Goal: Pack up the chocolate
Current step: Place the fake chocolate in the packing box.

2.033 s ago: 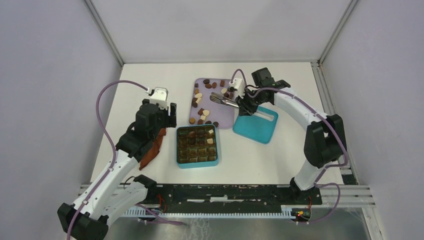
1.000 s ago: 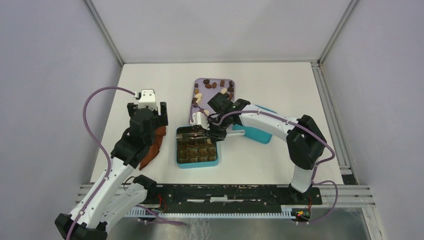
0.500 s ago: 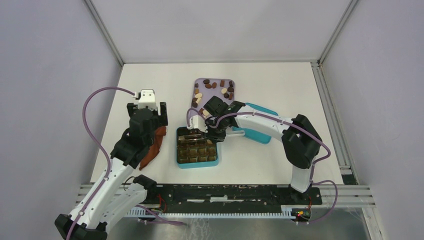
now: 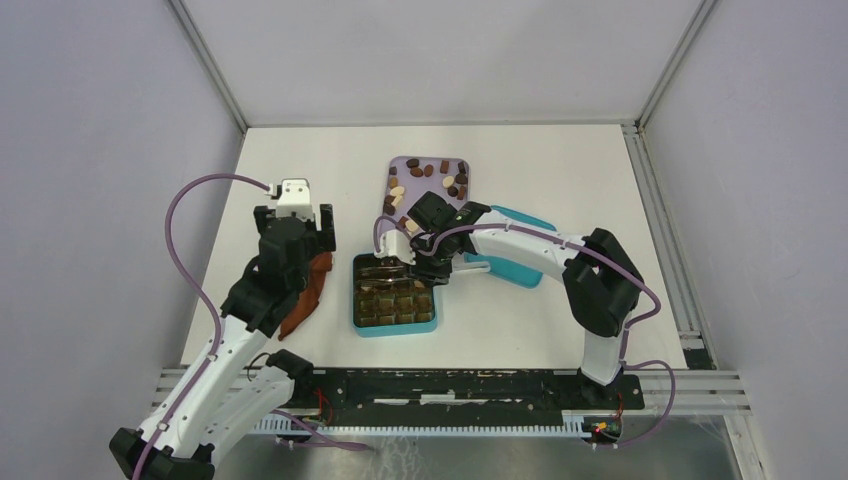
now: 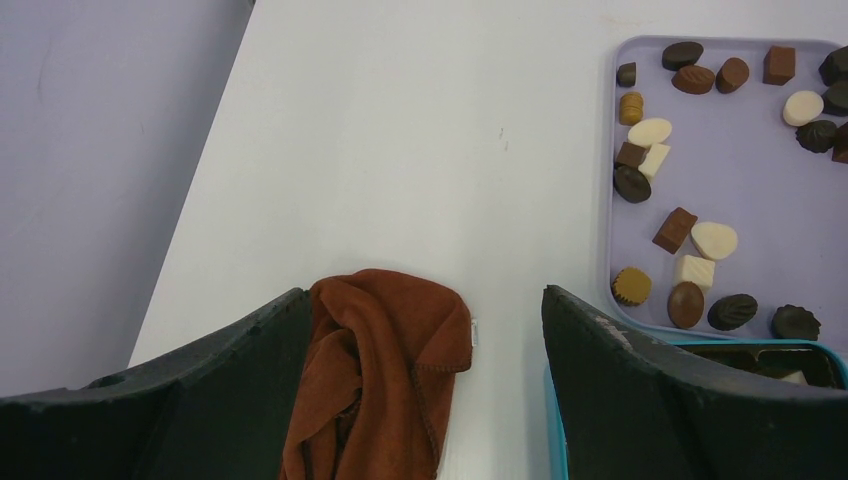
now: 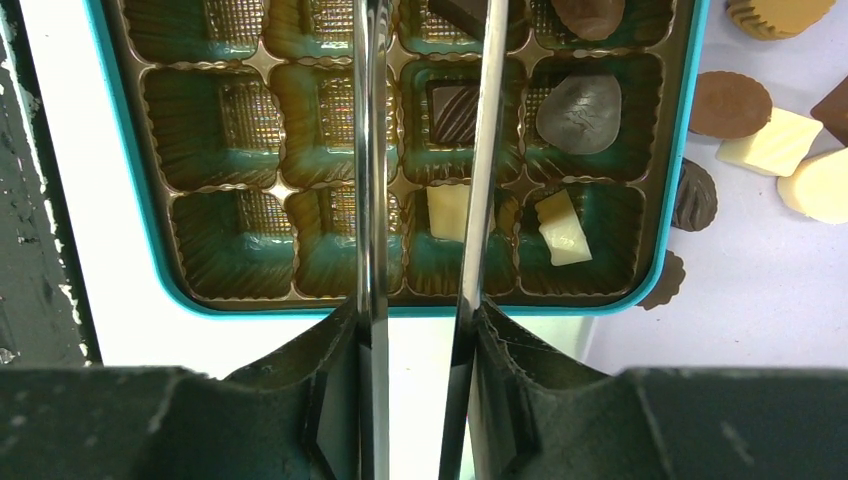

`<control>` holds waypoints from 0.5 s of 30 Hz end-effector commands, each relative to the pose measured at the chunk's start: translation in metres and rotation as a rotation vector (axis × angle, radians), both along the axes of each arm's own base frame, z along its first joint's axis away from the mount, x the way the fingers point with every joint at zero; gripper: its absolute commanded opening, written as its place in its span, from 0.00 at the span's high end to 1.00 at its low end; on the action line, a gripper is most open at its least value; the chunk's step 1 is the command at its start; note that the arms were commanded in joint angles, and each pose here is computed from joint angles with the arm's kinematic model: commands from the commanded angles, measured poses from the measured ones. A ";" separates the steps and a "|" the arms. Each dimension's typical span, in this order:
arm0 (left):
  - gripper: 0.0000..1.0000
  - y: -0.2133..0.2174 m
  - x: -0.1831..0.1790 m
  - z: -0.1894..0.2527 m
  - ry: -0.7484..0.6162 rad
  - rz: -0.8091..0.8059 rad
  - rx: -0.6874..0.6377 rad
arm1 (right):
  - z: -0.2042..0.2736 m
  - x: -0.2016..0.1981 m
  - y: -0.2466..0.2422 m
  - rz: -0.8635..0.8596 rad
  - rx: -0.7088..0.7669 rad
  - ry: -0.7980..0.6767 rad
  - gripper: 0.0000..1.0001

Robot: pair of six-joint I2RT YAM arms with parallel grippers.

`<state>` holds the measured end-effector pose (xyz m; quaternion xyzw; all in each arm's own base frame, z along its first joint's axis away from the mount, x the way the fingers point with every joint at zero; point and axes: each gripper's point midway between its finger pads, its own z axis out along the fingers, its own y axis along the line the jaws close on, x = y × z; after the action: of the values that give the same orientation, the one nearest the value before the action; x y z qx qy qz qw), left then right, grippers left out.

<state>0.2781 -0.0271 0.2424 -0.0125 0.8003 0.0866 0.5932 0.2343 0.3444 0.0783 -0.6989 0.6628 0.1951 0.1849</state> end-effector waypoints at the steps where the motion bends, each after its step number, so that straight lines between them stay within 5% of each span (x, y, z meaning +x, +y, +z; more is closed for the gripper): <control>1: 0.10 0.001 0.002 0.011 -0.044 0.005 -0.013 | 0.027 0.007 0.015 0.003 0.069 -0.039 0.62; 7: 0.10 0.002 0.001 0.011 -0.048 0.008 -0.014 | 0.053 0.016 0.009 0.004 0.133 -0.044 0.68; 15: 0.10 0.001 0.002 0.012 -0.050 0.003 -0.016 | 0.075 0.082 -0.048 -0.205 0.202 -0.061 0.68</control>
<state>0.2771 -0.0266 0.2440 -0.0137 0.7984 0.0853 0.5959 0.2775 0.3144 0.1066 -0.6495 0.6944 0.2171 0.2210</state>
